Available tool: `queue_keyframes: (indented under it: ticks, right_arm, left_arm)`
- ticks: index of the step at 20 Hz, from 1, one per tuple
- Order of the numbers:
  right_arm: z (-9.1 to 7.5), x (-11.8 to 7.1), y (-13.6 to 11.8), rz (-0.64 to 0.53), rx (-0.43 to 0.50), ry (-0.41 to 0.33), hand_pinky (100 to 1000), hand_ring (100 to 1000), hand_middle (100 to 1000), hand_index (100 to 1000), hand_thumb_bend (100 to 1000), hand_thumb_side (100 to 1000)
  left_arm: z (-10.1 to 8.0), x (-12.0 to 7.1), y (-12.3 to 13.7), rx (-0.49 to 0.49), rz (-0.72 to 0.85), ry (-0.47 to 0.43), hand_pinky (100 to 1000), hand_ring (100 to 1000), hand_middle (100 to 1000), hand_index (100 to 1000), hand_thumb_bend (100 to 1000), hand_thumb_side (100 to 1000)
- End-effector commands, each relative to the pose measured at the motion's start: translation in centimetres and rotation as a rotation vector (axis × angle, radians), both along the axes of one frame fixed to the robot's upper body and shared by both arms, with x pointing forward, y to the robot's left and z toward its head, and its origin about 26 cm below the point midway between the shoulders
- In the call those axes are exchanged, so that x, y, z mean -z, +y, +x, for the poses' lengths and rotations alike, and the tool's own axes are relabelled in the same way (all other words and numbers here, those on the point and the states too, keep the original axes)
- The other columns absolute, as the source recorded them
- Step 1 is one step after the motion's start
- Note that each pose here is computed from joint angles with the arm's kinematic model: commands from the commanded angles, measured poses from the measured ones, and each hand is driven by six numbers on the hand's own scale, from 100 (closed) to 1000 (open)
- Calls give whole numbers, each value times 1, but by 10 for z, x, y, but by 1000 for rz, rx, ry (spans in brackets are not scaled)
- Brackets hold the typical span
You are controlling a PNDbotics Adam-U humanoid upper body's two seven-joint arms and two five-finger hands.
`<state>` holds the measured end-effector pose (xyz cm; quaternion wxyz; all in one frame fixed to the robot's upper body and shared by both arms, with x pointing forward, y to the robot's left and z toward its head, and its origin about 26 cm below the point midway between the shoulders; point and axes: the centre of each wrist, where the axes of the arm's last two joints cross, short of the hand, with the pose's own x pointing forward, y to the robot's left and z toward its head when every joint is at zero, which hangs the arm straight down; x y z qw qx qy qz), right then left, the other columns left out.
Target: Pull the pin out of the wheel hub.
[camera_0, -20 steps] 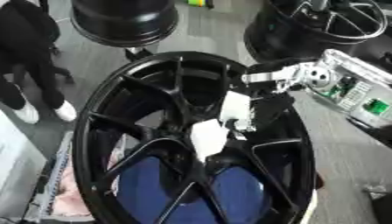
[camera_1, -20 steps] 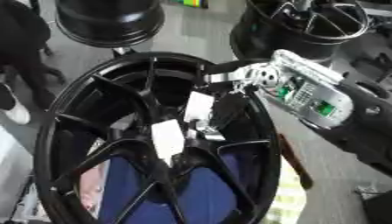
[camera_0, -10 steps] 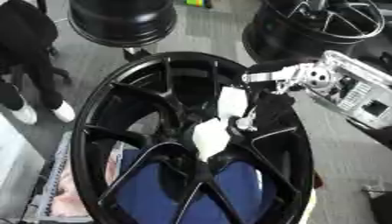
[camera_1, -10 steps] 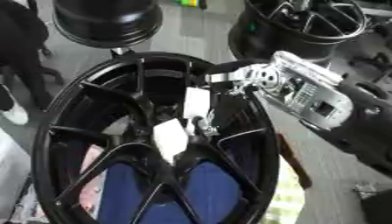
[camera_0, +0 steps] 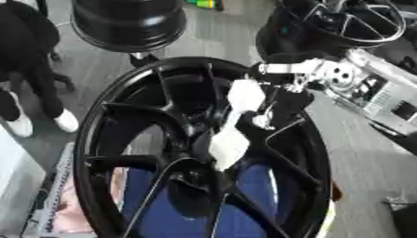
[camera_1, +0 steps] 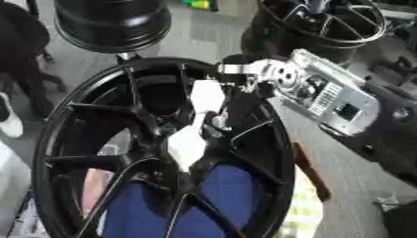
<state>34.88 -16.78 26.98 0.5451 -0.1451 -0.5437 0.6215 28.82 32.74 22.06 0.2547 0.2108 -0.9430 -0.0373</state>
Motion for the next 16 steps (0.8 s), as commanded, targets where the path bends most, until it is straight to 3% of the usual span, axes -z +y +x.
queue_keyframes:
  ticks: [1,4,7,11,16]
  right_arm:
    - [-6,-37,-21,80,48,-95,710,622,372,518,100,100]
    - [-6,-68,-48,184,118,-205,714,618,374,524,100,100]
    - [-3,-83,-100,215,281,-324,718,623,385,533,100,100]
    - [-4,-75,-186,173,540,-391,728,639,418,562,100,100]
    - [-21,-56,-271,102,742,-420,751,672,464,607,100,100]
  left_arm:
    - [-2,-9,0,3,17,-25,754,832,721,831,187,605]
    - [-2,-10,0,0,20,-31,755,832,721,831,188,600]
    - [-3,-11,2,-8,21,-36,755,832,721,831,188,599]
    - [-3,-10,3,-19,19,-39,755,832,721,831,189,596]
    - [-4,-11,5,-35,17,-52,756,831,721,831,192,591]
